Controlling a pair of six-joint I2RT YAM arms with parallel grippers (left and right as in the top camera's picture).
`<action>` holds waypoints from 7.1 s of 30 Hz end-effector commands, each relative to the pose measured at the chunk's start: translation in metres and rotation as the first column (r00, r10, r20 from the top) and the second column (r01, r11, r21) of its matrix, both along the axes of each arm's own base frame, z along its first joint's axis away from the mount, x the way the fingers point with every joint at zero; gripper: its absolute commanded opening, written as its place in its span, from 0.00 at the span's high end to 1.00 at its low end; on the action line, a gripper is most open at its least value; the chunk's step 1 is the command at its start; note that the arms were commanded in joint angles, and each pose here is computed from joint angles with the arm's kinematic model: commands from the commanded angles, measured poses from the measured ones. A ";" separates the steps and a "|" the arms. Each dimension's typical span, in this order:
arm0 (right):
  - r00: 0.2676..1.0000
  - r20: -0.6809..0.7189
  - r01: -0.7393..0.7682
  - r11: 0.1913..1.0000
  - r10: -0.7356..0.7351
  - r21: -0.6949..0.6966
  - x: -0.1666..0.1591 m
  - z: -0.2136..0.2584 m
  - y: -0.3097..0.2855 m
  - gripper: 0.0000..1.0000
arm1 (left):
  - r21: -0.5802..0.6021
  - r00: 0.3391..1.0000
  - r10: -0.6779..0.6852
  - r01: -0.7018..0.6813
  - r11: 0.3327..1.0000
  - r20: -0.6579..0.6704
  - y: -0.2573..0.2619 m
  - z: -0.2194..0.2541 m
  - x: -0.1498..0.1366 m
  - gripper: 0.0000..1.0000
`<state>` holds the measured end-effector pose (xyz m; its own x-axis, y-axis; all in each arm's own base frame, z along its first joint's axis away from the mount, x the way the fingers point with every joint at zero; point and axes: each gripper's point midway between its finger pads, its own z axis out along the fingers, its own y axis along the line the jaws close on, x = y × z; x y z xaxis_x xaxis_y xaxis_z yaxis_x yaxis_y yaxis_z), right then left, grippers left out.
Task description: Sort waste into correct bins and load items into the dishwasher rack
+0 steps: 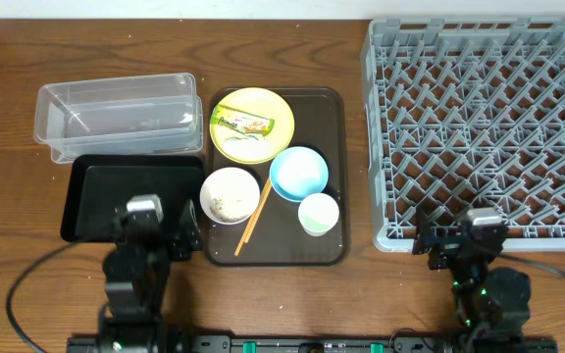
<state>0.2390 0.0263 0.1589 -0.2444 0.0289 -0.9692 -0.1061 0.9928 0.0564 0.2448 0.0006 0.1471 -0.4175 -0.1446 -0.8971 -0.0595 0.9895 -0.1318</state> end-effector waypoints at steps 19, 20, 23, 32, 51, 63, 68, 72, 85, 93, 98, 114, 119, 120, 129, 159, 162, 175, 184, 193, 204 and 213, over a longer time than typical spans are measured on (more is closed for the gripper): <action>0.764 -0.642 0.038 0.998 -0.064 -0.054 0.037 0.023 -0.005 0.01 | -0.139 0.733 -0.125 0.041 0.989 -0.669 -0.024 0.035 0.024 0.06; 0.757 -0.651 0.037 0.998 -0.062 -0.052 0.039 0.021 -0.005 0.00 | -0.150 0.740 -0.136 0.048 0.988 -0.659 -0.026 0.036 0.027 0.05; 0.737 -0.672 0.035 0.998 -0.063 -0.055 0.042 0.014 -0.005 0.01 | -0.183 0.780 -0.175 0.078 0.980 -0.601 -0.033 0.047 0.041 0.06; 0.740 -0.672 0.023 0.999 -0.038 -0.032 0.043 0.015 0.000 0.01 | -0.044 0.867 -0.226 0.231 0.972 -0.445 -0.051 0.074 0.110 0.06; 0.736 -0.675 0.033 0.999 -0.042 -0.026 0.042 0.014 0.000 0.01 | 0.143 0.752 -0.294 0.456 0.879 -0.590 -0.116 -0.058 0.179 0.06; 0.737 -0.675 0.033 0.999 -0.042 -0.026 0.042 0.014 0.000 0.01 | 0.099 0.653 -0.274 0.474 0.875 -0.706 -0.115 -0.121 0.169 0.24; 0.737 -0.675 0.033 0.999 -0.043 -0.027 0.042 0.014 0.000 0.01 | 0.090 0.625 -0.266 0.478 0.874 -0.734 -0.114 -0.136 0.165 0.26; 0.736 -0.675 0.033 0.999 -0.043 -0.027 0.042 0.014 0.000 0.01 | 0.089 0.621 -0.265 0.479 0.873 -0.737 -0.114 -0.138 0.164 0.43; 0.737 -0.674 0.035 0.999 -0.047 -0.030 0.042 0.014 -0.001 0.01 | 0.127 0.736 -0.294 0.457 0.880 -0.610 -0.117 -0.068 0.181 0.73; 0.737 -0.674 0.039 0.999 -0.053 -0.036 0.043 0.014 -0.002 0.01 | 0.224 0.892 -0.153 0.267 0.937 -0.426 -0.054 0.016 0.199 0.70; 0.737 -0.674 0.039 0.999 -0.053 -0.036 0.042 0.014 -0.002 0.01 | 0.212 0.911 -0.024 0.121 0.970 -0.413 0.006 0.013 0.208 0.63; 0.737 -0.674 0.039 0.999 -0.053 -0.036 0.043 0.014 -0.002 0.01 | -0.131 0.908 -0.280 0.251 0.959 -0.311 -0.053 0.037 0.209 0.06; 0.737 -0.674 0.039 0.999 -0.053 -0.036 0.043 0.014 -0.002 0.01 | -0.312 0.901 -0.276 0.171 0.935 -0.335 -0.085 0.032 0.204 0.05; 0.737 -0.673 0.039 0.999 -0.053 -0.036 0.043 0.014 -0.002 0.01 | -0.341 0.903 -0.242 0.116 0.933 -0.354 -0.085 0.028 0.205 0.05; 0.743 -0.667 0.039 0.999 -0.052 -0.035 0.044 0.015 -0.002 0.01 | -0.346 0.847 -0.066 -0.143 0.927 -0.527 -0.115 -0.029 0.196 0.05; 0.733 -0.678 0.039 0.999 -0.053 -0.036 0.041 0.013 -0.002 0.01 | -0.267 0.767 0.139 -0.379 0.886 -0.627 -0.122 -0.141 0.214 0.17; 0.731 -0.680 0.039 0.999 -0.053 -0.037 0.041 0.013 -0.002 0.01 | -0.280 0.780 0.135 -0.373 0.885 -0.611 -0.123 -0.140 0.219 0.27; 0.729 -0.682 0.039 0.999 -0.054 -0.037 0.040 0.013 -0.002 0.01 | -0.280 0.807 0.165 -0.378 0.883 -0.567 -0.119 -0.134 0.230 0.49; 0.729 -0.683 0.039 0.999 -0.054 -0.037 0.040 0.013 -0.002 0.01 | -0.273 0.809 0.160 -0.367 0.889 -0.566 -0.119 -0.134 0.229 0.92; 0.729 -0.682 0.038 0.999 -0.054 -0.037 0.040 0.013 -0.002 0.01 | -0.205 0.843 0.092 -0.232 0.951 -0.530 -0.118 -0.111 0.228 0.94; 0.730 -0.682 0.036 0.999 -0.053 -0.040 0.040 0.013 -0.002 0.01 | -0.186 0.922 0.030 -0.110 0.976 -0.386 -0.108 -0.009 0.218 0.94; 0.729 -0.682 0.036 0.999 -0.053 -0.039 0.040 0.013 -0.002 0.01 | -0.225 0.933 0.157 -0.237 0.945 -0.324 -0.035 0.039 0.213 0.94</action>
